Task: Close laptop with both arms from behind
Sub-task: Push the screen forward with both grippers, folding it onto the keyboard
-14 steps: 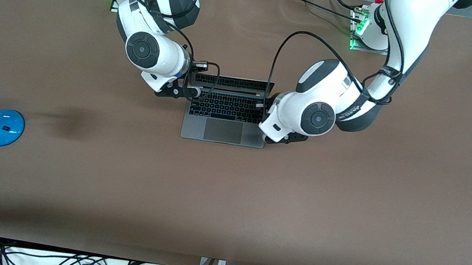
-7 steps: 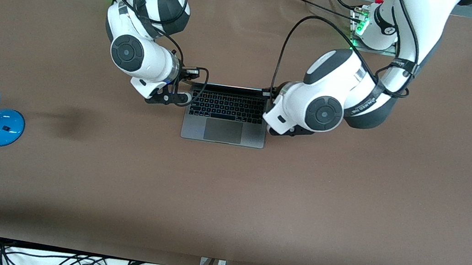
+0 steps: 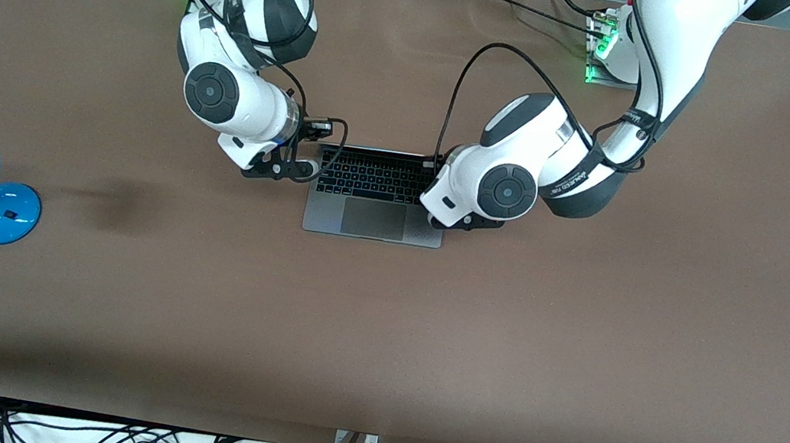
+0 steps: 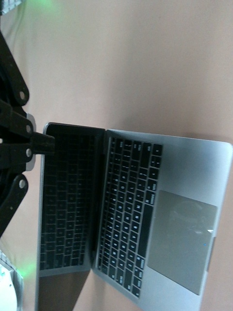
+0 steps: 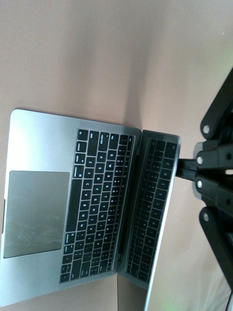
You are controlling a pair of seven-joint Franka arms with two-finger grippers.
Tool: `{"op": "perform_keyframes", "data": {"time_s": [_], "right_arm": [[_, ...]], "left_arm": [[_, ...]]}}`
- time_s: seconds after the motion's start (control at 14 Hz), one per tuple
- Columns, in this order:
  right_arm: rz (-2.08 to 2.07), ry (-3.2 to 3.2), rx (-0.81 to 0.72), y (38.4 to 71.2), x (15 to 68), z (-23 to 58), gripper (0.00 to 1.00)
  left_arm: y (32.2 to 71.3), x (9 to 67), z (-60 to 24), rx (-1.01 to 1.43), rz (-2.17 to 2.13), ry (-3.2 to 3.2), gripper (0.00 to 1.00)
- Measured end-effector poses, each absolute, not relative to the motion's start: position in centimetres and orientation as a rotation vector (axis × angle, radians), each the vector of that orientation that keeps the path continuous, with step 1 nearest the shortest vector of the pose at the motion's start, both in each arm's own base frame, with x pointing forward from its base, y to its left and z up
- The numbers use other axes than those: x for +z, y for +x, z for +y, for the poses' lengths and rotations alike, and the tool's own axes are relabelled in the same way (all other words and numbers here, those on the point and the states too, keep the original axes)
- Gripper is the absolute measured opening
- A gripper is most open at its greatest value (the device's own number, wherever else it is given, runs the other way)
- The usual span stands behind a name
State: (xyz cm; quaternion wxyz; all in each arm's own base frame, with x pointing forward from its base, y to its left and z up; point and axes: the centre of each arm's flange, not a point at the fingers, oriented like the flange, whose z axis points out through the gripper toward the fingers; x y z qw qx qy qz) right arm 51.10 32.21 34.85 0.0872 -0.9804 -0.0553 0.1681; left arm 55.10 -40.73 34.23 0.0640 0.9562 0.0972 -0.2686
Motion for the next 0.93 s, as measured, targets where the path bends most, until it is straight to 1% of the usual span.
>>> {"op": "perform_keyframes", "data": {"time_s": [0.36, 0.93], "right_arm": [[-0.163, -2.919, 0.485, 51.4, 34.3, 32.3, 0.01], [-0.229, -2.902, 0.404, 52.5, 33.1, 32.2, 0.01]], "left_arm": [[56.0, 33.6, -40.3, -0.781, 0.319, 2.878, 0.01], [57.2, 32.6, -39.7, -0.735, 0.36, 2.861, 0.01]]}}
